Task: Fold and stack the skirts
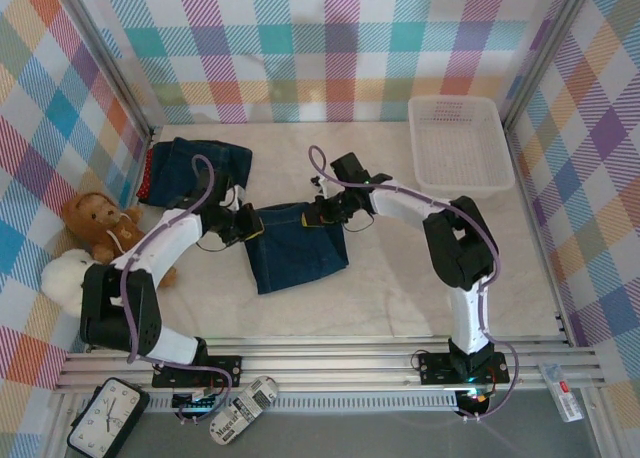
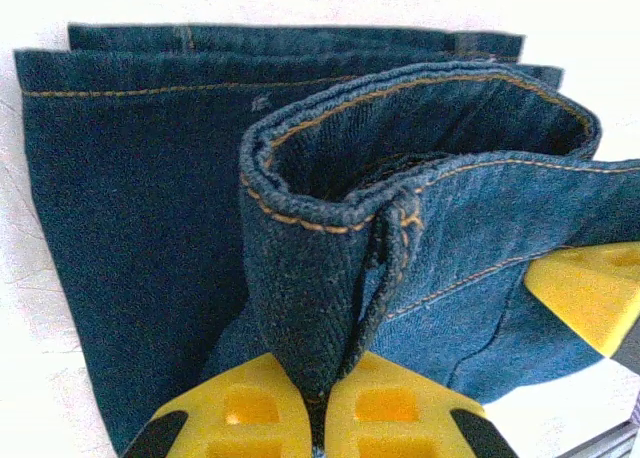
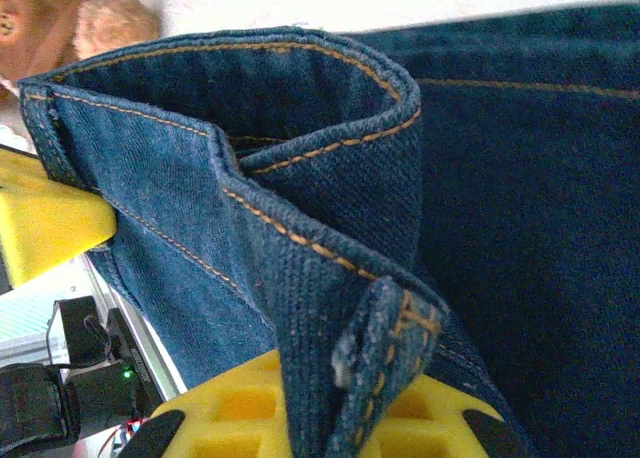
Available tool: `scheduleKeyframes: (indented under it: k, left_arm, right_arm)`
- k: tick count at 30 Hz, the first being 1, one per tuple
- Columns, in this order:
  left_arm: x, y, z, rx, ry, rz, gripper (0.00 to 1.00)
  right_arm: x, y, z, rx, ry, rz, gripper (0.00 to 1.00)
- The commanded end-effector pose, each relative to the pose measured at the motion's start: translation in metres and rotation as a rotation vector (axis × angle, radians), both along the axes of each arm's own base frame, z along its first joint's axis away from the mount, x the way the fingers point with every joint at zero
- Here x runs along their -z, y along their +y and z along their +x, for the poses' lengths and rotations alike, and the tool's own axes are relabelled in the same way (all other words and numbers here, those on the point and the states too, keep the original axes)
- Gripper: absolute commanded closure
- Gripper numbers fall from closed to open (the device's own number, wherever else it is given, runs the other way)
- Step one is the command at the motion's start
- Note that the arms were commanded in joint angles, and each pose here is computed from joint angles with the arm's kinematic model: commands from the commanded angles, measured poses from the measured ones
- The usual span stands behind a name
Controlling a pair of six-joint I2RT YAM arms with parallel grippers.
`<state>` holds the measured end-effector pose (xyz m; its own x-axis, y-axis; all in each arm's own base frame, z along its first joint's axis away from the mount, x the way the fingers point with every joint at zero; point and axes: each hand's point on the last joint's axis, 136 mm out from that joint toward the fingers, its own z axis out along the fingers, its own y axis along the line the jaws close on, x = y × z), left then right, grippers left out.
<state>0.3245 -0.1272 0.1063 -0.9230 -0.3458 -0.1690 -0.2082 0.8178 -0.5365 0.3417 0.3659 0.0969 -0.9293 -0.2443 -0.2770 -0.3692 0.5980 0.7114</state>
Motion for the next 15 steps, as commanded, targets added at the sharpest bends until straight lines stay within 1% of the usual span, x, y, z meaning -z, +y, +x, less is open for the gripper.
scheduleKeyframes:
  k: [1, 4, 5, 7, 8, 9, 10, 11, 12, 13, 15]
  left_arm:
    - [0.041, 0.012, 0.0, -0.04, 0.109, 0.082, 1.0]
    - [0.076, 0.025, 0.004, -0.067, 0.193, 0.17, 1.0]
    - [0.082, 0.029, 0.005, -0.079, 0.216, 0.196, 1.0]
    - [0.084, 0.033, 0.006, -0.102, 0.25, 0.224, 1.0]
    - [0.079, 0.034, 0.008, -0.109, 0.246, 0.225, 1.0]
    - [0.071, 0.034, 0.011, -0.118, 0.229, 0.224, 1.0]
    - [0.061, 0.035, 0.014, -0.126, 0.208, 0.227, 0.97]
    - [0.051, 0.037, 0.016, -0.132, 0.191, 0.234, 0.9]
    - [0.04, 0.038, 0.017, -0.137, 0.175, 0.238, 0.74]
    - [0.029, 0.041, 0.017, -0.142, 0.165, 0.249, 0.63]
    - [0.01, 0.042, 0.015, -0.147, 0.14, 0.248, 0.59]
  right_arm:
    - [0.027, -0.001, 0.004, 0.008, 0.079, -0.037, 1.0]
    - [0.049, -0.002, 0.013, 0.026, 0.1, -0.098, 0.99]
    - [0.05, -0.001, 0.015, 0.031, 0.101, -0.102, 0.95]
    - [0.04, -0.001, 0.016, 0.041, 0.087, -0.091, 0.82]
    - [0.034, -0.002, 0.017, 0.049, 0.072, -0.088, 0.76]
    - [0.027, -0.006, 0.019, 0.067, 0.047, -0.1, 0.67]
    - [0.022, -0.012, 0.02, 0.089, 0.023, -0.123, 0.6]
    - [0.019, -0.017, 0.021, 0.11, 0.003, -0.151, 0.56]
    - [0.014, -0.026, 0.023, 0.146, -0.02, -0.188, 0.51]
    - [0.01, -0.033, 0.023, 0.173, -0.035, -0.217, 0.46]
    - [0.001, -0.04, 0.023, 0.205, -0.069, -0.242, 0.45]
